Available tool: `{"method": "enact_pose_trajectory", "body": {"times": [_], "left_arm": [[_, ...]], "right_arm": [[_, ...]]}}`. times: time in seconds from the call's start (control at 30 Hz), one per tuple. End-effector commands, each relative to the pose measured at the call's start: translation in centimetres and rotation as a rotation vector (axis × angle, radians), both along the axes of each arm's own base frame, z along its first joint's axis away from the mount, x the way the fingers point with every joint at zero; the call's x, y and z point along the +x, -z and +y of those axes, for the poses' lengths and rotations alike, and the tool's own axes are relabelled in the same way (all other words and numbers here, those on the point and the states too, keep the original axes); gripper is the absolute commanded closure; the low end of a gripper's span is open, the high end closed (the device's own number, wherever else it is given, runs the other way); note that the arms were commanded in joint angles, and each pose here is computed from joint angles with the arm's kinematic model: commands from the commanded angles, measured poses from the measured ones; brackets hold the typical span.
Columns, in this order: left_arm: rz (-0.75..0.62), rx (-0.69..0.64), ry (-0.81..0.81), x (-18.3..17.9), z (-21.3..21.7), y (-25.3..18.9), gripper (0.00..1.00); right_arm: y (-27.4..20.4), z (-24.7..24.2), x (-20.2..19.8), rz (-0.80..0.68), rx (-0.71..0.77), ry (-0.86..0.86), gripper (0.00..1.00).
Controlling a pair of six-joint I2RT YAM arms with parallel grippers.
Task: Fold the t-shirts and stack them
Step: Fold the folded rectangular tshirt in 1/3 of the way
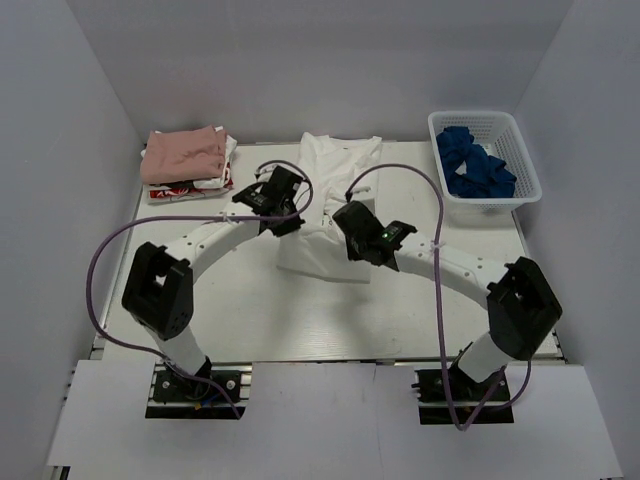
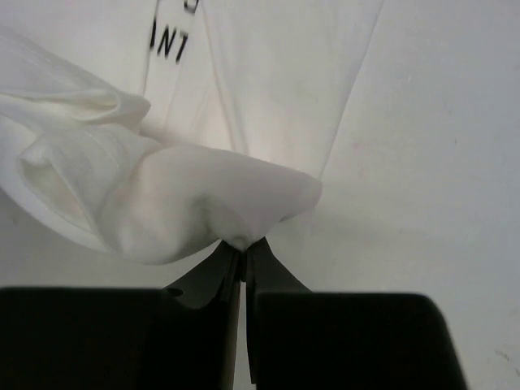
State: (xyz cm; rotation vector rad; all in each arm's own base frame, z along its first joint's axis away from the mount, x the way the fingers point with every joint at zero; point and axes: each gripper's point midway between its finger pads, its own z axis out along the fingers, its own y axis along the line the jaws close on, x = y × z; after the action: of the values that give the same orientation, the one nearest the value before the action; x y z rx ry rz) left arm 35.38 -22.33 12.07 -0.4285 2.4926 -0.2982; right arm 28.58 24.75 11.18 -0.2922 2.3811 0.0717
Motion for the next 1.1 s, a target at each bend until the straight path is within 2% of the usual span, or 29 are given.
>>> {"method": "enact_pose_trajectory", "body": {"times": [0.0, 0.23, 0.47, 0.5, 0.63, 0.83, 0.87, 0.9, 0.93, 0.97, 1.07], "left_arm": [[-0.123, 0.014, 0.028, 4.3, 0.0, -3.4, 1.0], [-0.158, -0.015, 0.076, 9.3, -1.5, -3.2, 1.0], [-0.157, -0.024, 0.12, 13.6, -2.0, -2.2, 1.0], [-0.129, -0.013, 0.121, 13.9, -2.1, -0.7, 1.0], [-0.106, -0.012, 0.111, 14.7, -1.7, 0.5, 1.0], [-0.152, -0.013, 0.078, 16.6, -1.0, 0.0, 1.0], [-0.155, -0.008, 0.085, 16.9, -1.1, -0.2, 0.94], [-0.165, -0.002, 0.085, 17.2, -0.6, -0.7, 0.76], [-0.148, -0.003, 0.091, 17.2, -0.8, -0.4, 0.32], [-0.183, 0.005, 0.113, 17.8, -0.9, -1.7, 0.01], [-0.213, 0.02, 0.121, 17.9, -0.6, -3.2, 0.0]], "right_arm": [[-1.5, 0.1, 4.2, -0.075, 0.006, 0.028, 1.0], [-1.3, -0.5, 9.8, -0.067, 0.059, 0.084, 1.0], [0.7, 0.0, 12.9, -0.003, 0.093, 0.053, 1.0], [0.9, -0.3, 13.3, -0.004, 0.092, 0.055, 1.0], [1.5, -0.2, 15.3, -0.006, 0.125, 0.053, 1.0], [2.4, 0.8, 16.7, 0.029, 0.167, -0.049, 0.99], [2.5, 0.4, 17.0, 0.033, 0.158, -0.06, 0.91], [2.5, 0.5, 17.3, 0.035, 0.158, -0.06, 0.74], [2.4, 0.1, 17.9, 0.035, 0.153, -0.045, 0.67], [2.7, -0.4, 17.8, 0.052, 0.142, -0.031, 0.58], [0.6, -0.4, 18.0, 0.008, 0.159, -0.024, 0.13]]}}
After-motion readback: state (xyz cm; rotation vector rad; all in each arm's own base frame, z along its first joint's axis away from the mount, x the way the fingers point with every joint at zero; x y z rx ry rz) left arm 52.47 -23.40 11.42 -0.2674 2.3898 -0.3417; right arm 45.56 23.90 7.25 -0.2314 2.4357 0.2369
